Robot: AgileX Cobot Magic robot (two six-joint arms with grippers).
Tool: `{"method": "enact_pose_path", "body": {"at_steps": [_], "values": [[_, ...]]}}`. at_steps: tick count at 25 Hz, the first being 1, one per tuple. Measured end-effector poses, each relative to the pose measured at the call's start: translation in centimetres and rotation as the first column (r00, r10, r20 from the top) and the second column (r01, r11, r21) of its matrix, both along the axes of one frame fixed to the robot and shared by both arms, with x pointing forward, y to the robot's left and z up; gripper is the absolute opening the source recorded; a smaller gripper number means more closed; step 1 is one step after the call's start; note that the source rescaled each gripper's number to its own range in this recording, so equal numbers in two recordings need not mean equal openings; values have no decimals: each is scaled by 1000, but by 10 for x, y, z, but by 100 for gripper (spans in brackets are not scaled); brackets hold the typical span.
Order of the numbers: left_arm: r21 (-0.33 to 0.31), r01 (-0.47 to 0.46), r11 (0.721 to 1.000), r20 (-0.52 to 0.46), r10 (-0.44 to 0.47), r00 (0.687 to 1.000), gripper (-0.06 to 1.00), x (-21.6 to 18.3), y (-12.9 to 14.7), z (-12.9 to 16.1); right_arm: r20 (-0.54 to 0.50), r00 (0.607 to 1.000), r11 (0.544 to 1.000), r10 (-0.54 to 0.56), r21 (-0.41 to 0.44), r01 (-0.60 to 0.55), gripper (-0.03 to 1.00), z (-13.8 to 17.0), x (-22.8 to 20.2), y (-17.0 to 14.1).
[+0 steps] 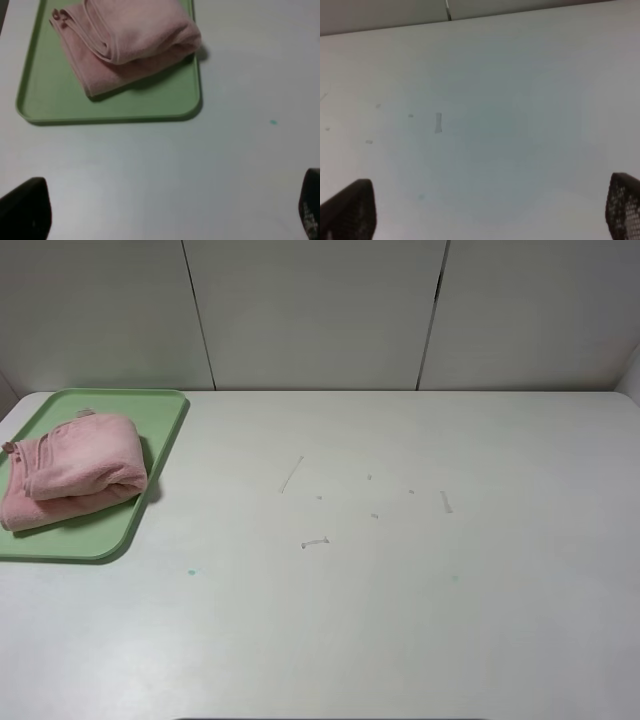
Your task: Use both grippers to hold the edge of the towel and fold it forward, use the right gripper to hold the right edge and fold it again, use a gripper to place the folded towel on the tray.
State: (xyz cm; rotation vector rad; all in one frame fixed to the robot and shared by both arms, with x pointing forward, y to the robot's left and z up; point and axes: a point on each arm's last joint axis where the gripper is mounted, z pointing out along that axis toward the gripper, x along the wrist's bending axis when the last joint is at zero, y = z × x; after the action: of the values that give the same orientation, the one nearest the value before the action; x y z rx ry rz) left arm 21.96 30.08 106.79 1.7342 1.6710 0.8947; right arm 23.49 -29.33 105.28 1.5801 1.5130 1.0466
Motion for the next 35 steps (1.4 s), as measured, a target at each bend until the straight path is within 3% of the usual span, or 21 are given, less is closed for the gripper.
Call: {"method": "enact_pose_path", "body": {"at_steps": [6, 12, 17, 35], "values": [[16, 24, 1000, 66, -25, 998, 100, -5, 2, -9, 0, 1000, 1000, 0, 0, 0, 100, 0, 0, 0], [-16, 61, 998, 63, -60, 996, 100, 7, -1, -27, 0, 1000, 1000, 0, 0, 0, 100, 0, 0, 0], [-17, 101, 995, 71, -99, 993, 100, 9, -1, -28, 0, 1000, 1000, 0, 0, 0, 100, 0, 0, 0], [-13, 109, 994, 69, -108, 992, 100, 9, -1, -28, 0, 1000, 1000, 0, 0, 0, 100, 0, 0, 0]]}}
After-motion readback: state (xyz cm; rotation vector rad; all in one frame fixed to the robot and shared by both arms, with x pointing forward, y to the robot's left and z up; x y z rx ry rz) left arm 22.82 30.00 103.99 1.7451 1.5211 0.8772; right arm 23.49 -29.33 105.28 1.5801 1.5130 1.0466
